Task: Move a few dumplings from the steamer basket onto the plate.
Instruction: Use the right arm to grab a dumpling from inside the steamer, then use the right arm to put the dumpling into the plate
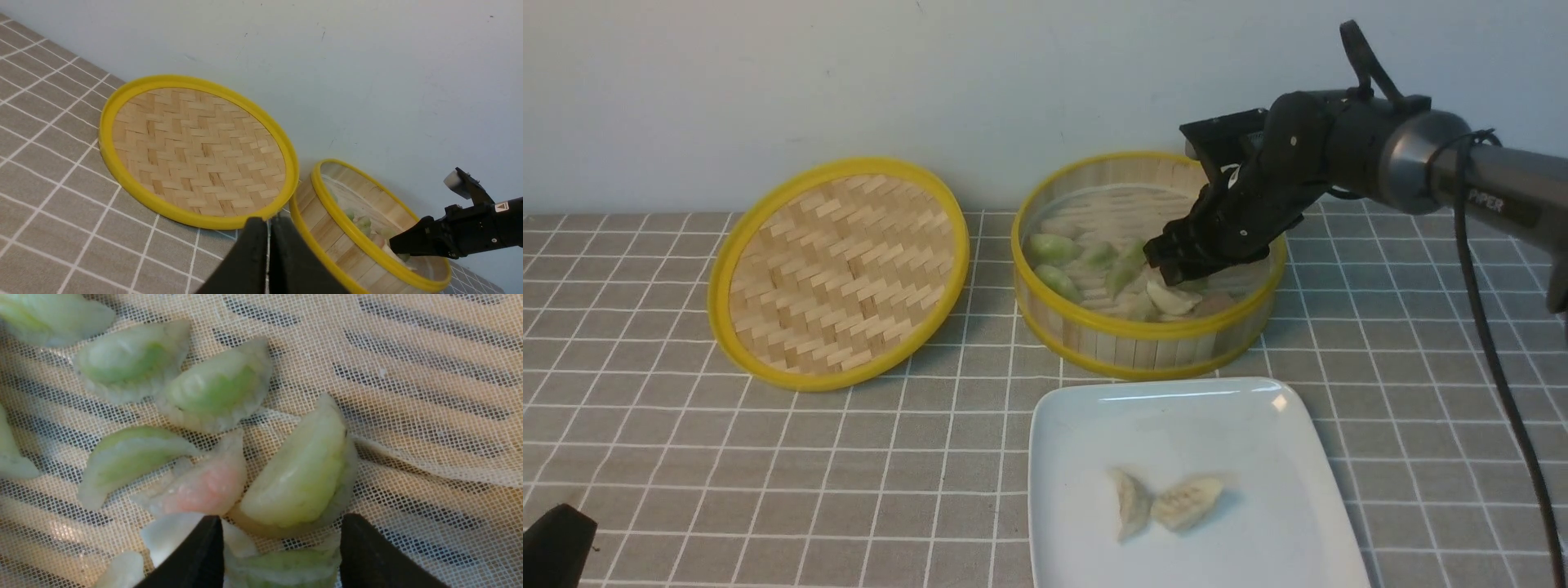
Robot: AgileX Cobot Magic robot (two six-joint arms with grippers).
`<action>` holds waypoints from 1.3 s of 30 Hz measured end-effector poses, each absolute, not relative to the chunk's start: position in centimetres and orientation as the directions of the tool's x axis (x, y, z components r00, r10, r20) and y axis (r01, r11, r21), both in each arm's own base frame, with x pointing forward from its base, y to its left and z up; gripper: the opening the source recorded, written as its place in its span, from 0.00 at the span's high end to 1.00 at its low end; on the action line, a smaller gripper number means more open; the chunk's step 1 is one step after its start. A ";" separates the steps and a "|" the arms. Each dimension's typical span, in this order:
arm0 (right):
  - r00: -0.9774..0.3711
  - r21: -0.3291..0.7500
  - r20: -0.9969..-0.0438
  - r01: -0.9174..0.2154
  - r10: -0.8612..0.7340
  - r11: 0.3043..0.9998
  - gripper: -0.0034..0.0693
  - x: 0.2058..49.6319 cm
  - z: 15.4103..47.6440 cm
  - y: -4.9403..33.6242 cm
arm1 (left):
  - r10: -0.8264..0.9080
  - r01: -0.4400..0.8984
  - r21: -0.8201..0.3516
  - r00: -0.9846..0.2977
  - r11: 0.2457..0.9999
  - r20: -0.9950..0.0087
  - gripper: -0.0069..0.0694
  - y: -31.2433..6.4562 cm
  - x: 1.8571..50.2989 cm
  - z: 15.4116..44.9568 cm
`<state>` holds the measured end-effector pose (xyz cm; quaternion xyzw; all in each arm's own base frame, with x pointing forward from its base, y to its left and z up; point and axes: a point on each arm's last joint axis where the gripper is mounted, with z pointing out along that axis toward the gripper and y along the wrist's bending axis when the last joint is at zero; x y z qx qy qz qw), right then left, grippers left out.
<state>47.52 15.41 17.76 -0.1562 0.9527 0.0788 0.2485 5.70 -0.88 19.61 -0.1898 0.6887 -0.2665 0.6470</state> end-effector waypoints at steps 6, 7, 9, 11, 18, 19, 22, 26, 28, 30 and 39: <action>-0.825 0.022 -0.487 -0.341 -0.288 0.940 0.49 47.5 17.7 15.0 | -0.606 0.083 -0.613 -0.093 0.786 -0.790 0.92 -0.9 5.7 19.6; -0.827 0.017 -0.480 -0.341 -0.292 0.940 0.49 47.5 17.8 15.0 | -0.606 0.083 -0.613 -0.093 0.786 -0.790 0.92 -0.9 5.7 19.6; -0.831 0.005 -0.467 -0.345 -0.303 0.938 0.51 47.5 18.2 14.9 | -0.606 0.083 -0.613 -0.093 0.786 -0.790 0.92 -0.9 5.7 19.6; -0.837 -0.010 -0.444 -0.351 -0.318 0.936 0.51 47.5 18.9 14.8 | -0.606 0.083 -0.613 -0.093 0.786 -0.790 0.92 -0.9 5.7 19.6; -0.794 0.022 -0.537 -0.351 -0.285 0.936 0.51 46.8 26.0 14.9 | -0.606 0.087 -0.612 -0.087 0.786 -0.790 0.92 -0.9 5.7 19.8; -0.785 0.031 -0.552 -0.356 -0.281 0.934 0.51 46.5 27.0 14.9 | -0.606 0.089 -0.612 -0.085 0.786 -0.791 0.92 -0.9 5.7 19.9; -0.784 0.047 -0.553 -0.367 -0.282 0.929 0.51 45.8 28.4 14.8 | -0.607 0.091 -0.612 -0.083 0.785 -0.791 0.92 -0.9 5.7 20.0; -0.792 0.042 -0.520 -0.399 -0.321 0.916 0.51 44.3 30.3 14.5 | -0.607 0.094 -0.612 -0.082 0.785 -0.791 0.92 -0.9 5.6 20.2; -0.796 0.040 -0.504 -0.410 -0.336 0.911 0.51 42.9 32.2 14.1 | -0.604 0.106 -0.608 -0.069 0.787 -0.794 0.92 -0.9 5.5 20.9; -0.788 0.038 -0.515 -0.414 -0.337 0.909 0.52 42.1 33.5 13.9 | -0.597 0.121 -0.599 -0.053 0.792 -0.801 0.92 -0.9 5.5 21.8; -0.762 0.091 -0.570 -0.430 -0.307 0.898 0.54 35.7 38.6 12.5 | -0.351 0.182 -0.419 -0.317 0.890 -0.881 0.92 -2.7 9.4 31.7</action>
